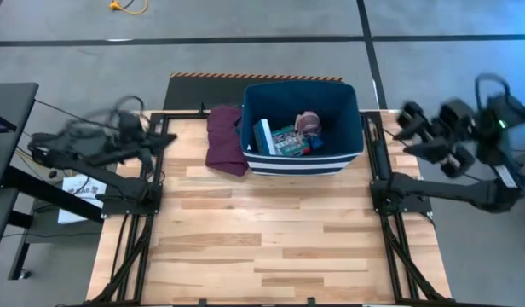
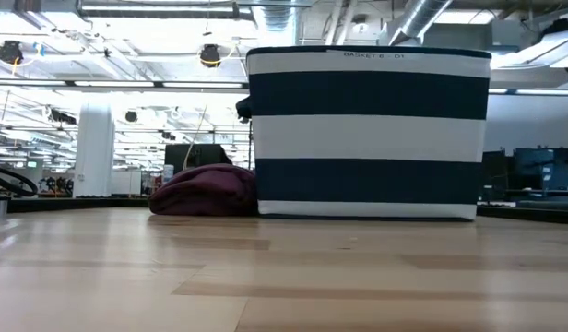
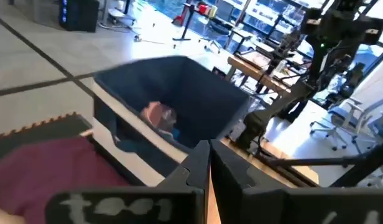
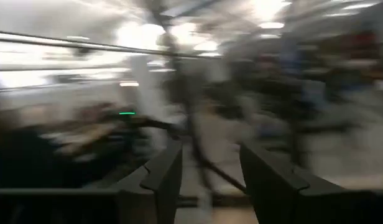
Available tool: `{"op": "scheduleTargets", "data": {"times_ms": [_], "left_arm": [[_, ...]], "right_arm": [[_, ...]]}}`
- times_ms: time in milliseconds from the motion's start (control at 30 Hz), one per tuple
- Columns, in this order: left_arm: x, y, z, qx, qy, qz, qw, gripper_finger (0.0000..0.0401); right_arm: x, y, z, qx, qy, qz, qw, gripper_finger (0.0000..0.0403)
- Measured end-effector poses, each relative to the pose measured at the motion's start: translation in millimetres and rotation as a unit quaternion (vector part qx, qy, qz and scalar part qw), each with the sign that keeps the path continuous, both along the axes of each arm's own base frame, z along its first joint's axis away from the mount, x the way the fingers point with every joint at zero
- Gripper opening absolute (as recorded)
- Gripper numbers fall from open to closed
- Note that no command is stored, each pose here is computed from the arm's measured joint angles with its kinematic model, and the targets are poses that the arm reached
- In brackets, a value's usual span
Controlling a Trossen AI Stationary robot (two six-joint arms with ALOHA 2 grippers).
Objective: Pick & place medical supplies in basket/bin
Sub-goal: Return to Home Position
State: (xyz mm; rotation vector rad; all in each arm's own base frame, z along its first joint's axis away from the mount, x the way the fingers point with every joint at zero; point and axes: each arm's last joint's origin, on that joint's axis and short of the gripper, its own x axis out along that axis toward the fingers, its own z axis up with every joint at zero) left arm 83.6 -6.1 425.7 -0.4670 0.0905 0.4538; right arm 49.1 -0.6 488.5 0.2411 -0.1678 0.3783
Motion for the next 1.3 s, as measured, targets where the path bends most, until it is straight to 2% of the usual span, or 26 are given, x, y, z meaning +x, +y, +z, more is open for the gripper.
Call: {"op": "scheduleTargets", "data": {"times_ms": [67, 200, 300, 400, 500, 633, 767, 867, 967, 1067, 1167, 1300], "left_arm": [[8.6, -3.3, -25.3, 0.001, -0.009, -0.003, 1.000, 0.0000], [30.6, -11.7, -75.6, 0.020, -0.065, -0.022, 0.997, 0.0000], [35.9, -13.3, -103.3, 0.022, -0.123, -0.018, 0.992, 0.0000], [30.1, -10.5, -118.9, 0.018, -0.182, 0.002, 0.983, 0.0000], [24.3, -8.6, -133.5, 0.009, -0.216, 0.006, 0.976, 0.0000], [25.9, -9.3, -153.5, 0.002, -0.245, 0.005, 0.969, 0.0000], [33.1, -11.7, -168.3, 0.036, -0.248, 0.007, 0.968, 0.0000], [37.6, -13.1, -178.6, 0.058, -0.233, 0.008, 0.971, 0.0000], [40.4, -14.4, -186.5, 0.063, -0.228, -0.004, 0.972, 0.0000], [42.0, -15.2, -194.0, 0.065, -0.223, -0.012, 0.973, 0.0000], [42.5, -14.9, -200.4, 0.066, -0.218, -0.003, 0.974, 0.0000], [39.4, -14.3, -202.4, 0.060, -0.246, -0.007, 0.967, 0.0000]], "right_arm": [[-20.4, 5.8, -25.6, 0.021, 0.036, -0.079, 0.996, 0.0147], [-35.2, 4.2, -79.0, 0.065, 0.054, -0.202, 0.976, 0.0133], [-51.3, 7.7, -107.3, 0.065, -0.020, -0.237, 0.969, 0.0126], [-44.5, 4.5, -140.1, 0.065, -0.041, -0.245, 0.966, 0.0121], [-31.3, -0.3, -166.5, 0.076, -0.048, -0.239, 0.967, 0.0120], [2.1, -11.6, -202.9, 0.088, 0.004, -0.221, 0.971, 0.0120], [27.9, -19.2, -221.3, 0.054, -0.047, -0.215, 0.974, 0.0120], [39.0, -21.8, -235.8, 0.053, -0.068, -0.222, 0.971, 0.0120], [46.6, -18.5, -246.7, 0.066, -0.069, -0.186, 0.978, 0.0120], [56.2, -12.8, -260.1, 0.081, -0.012, -0.151, 0.985, 0.0120], [58.7, -3.1, -256.4, 0.092, -0.013, -0.105, 0.990, 0.0120], [55.8, 13.3, -252.4, 0.103, -0.012, -0.023, 0.994, 0.0120]]}}
